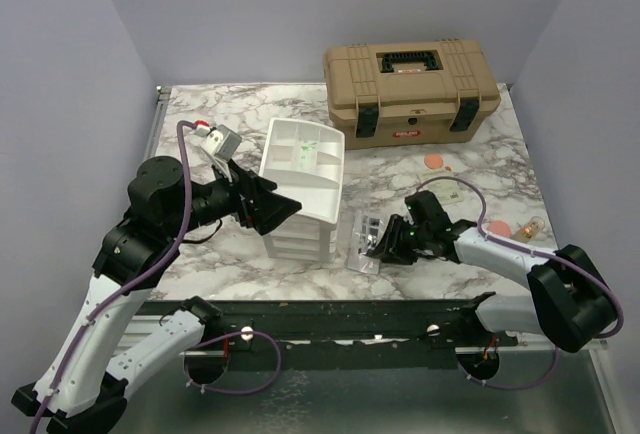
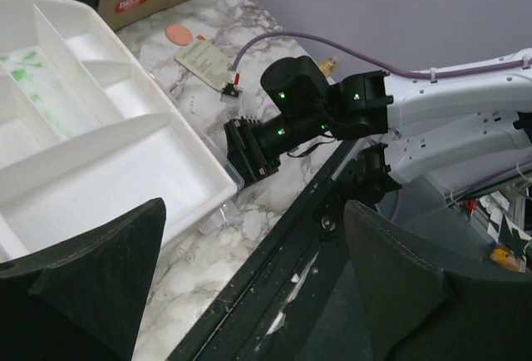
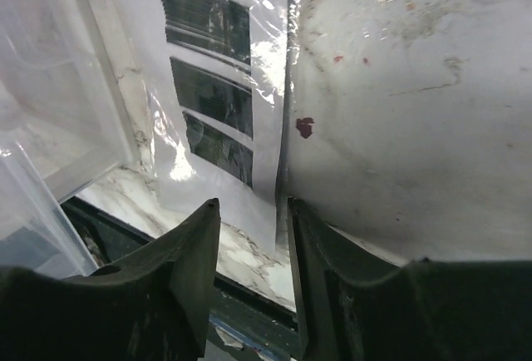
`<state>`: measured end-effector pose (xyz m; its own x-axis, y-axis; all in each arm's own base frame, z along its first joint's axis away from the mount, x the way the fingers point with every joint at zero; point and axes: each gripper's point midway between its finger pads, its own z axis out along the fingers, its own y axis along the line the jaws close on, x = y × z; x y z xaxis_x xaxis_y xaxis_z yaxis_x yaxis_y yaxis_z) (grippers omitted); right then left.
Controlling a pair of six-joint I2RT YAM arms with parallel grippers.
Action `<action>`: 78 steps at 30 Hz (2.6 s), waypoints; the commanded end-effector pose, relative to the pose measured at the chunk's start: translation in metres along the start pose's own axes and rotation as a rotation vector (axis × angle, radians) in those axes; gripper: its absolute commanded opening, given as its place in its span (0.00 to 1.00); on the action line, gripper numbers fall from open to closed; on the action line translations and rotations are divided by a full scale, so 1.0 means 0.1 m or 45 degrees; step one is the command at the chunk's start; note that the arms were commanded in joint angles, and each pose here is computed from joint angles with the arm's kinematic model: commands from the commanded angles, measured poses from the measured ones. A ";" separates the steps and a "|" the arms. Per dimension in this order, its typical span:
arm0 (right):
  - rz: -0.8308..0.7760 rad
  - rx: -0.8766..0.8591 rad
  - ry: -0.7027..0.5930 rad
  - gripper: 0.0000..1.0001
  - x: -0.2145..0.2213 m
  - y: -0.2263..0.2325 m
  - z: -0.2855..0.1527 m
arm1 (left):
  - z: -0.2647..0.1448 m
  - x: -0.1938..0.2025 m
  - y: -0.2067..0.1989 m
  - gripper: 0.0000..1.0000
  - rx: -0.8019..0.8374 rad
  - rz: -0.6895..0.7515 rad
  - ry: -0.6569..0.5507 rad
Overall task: Organize the makeup
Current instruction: Pick up the makeup tool from the center of the board.
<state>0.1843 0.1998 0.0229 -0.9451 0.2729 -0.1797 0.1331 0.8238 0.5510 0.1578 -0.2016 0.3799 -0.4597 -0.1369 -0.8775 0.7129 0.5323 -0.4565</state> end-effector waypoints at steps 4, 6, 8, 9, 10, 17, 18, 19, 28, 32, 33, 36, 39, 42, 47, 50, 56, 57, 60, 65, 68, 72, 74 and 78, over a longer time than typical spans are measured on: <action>0.056 0.029 0.017 0.41 0.20 -0.21 0.18 | -0.08 0.45 -0.04 0.87 0.075 -0.096 0.170; 0.070 0.086 -0.006 0.29 0.19 -0.31 0.21 | -0.15 0.48 -0.02 0.87 0.034 -0.093 0.155; 0.082 0.136 -0.017 0.21 0.20 -0.40 0.22 | -0.18 0.53 0.00 0.87 0.023 -0.116 0.158; 0.084 0.155 -0.021 0.12 0.20 -0.43 0.23 | -0.18 0.58 0.00 0.86 0.027 -0.135 0.176; 0.083 0.171 -0.026 0.08 0.19 -0.46 0.24 | -0.18 0.63 0.00 0.86 0.033 -0.148 0.196; 0.055 0.275 -0.083 0.01 0.10 -0.57 0.16 | -0.27 0.88 0.09 0.84 -0.024 -0.162 0.304; 0.052 0.297 -0.113 0.01 0.06 -0.58 0.11 | -0.28 0.90 0.15 0.83 -0.065 -0.151 0.314; 0.051 0.327 -0.131 0.01 0.05 -0.61 0.04 | -0.29 0.91 0.21 0.83 -0.104 -0.142 0.324; -0.022 0.350 -0.310 0.01 -0.17 -0.54 -0.35 | -0.27 0.85 0.21 0.83 -0.112 -0.104 0.335; -0.057 0.389 -0.262 0.01 -0.17 -0.51 -0.41 | -0.27 0.85 0.15 0.83 -0.066 -0.100 0.350; -0.065 0.391 -0.250 0.01 -0.17 -0.49 -0.43 | -0.27 0.84 0.14 0.83 -0.055 -0.101 0.353; -0.079 0.357 -0.232 0.17 -0.18 -0.40 -0.44 | -0.26 0.84 0.15 0.83 -0.059 -0.100 0.352; -0.092 0.351 -0.234 0.41 -0.20 -0.38 -0.43 | -0.24 0.86 0.20 0.83 -0.081 -0.088 0.357; -0.104 0.374 -0.177 0.45 -0.15 -0.41 -0.37 | -0.22 0.86 0.26 0.83 -0.114 -0.080 0.358; -0.149 0.388 -0.087 0.45 -0.07 -0.45 -0.23 | -0.19 0.86 0.33 0.83 -0.146 -0.061 0.365; -0.172 0.434 -0.068 0.45 -0.06 -0.49 -0.20 | -0.18 0.86 0.35 0.83 -0.155 -0.053 0.369; -0.253 0.538 -0.015 0.45 0.06 -0.49 -0.08 | -0.16 0.92 0.43 0.83 -0.188 -0.047 0.387; -0.260 0.569 -0.007 0.45 0.09 -0.51 -0.06 | -0.16 0.92 0.44 0.83 -0.192 -0.045 0.389; -0.239 0.683 0.027 0.42 0.19 -0.70 -0.01 | -0.16 0.92 0.45 0.83 -0.199 -0.037 0.390; -0.194 0.756 0.022 0.06 0.26 -0.89 0.05 | -0.16 0.95 0.48 0.83 -0.210 -0.034 0.394; -0.181 0.767 -0.001 0.01 0.24 -0.90 0.05 | -0.16 0.95 0.49 0.83 -0.213 -0.034 0.393; -0.174 0.743 -0.055 0.01 0.16 -0.83 0.00 | -0.17 0.94 0.50 0.83 -0.224 -0.028 0.385; -0.159 0.726 -0.105 0.01 0.10 -0.75 -0.09 | -0.17 0.91 0.50 0.83 -0.233 -0.023 0.375; -0.122 0.703 -0.261 0.01 -0.10 -0.59 -0.40 | -0.18 0.79 0.54 0.83 -0.284 -0.007 0.312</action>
<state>0.1885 0.1766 0.0170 -0.9135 0.2163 -0.3446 0.1555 0.9683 0.1954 0.1414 -0.1766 0.2815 -0.6329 0.0786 -0.7703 0.6100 0.6634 -0.4335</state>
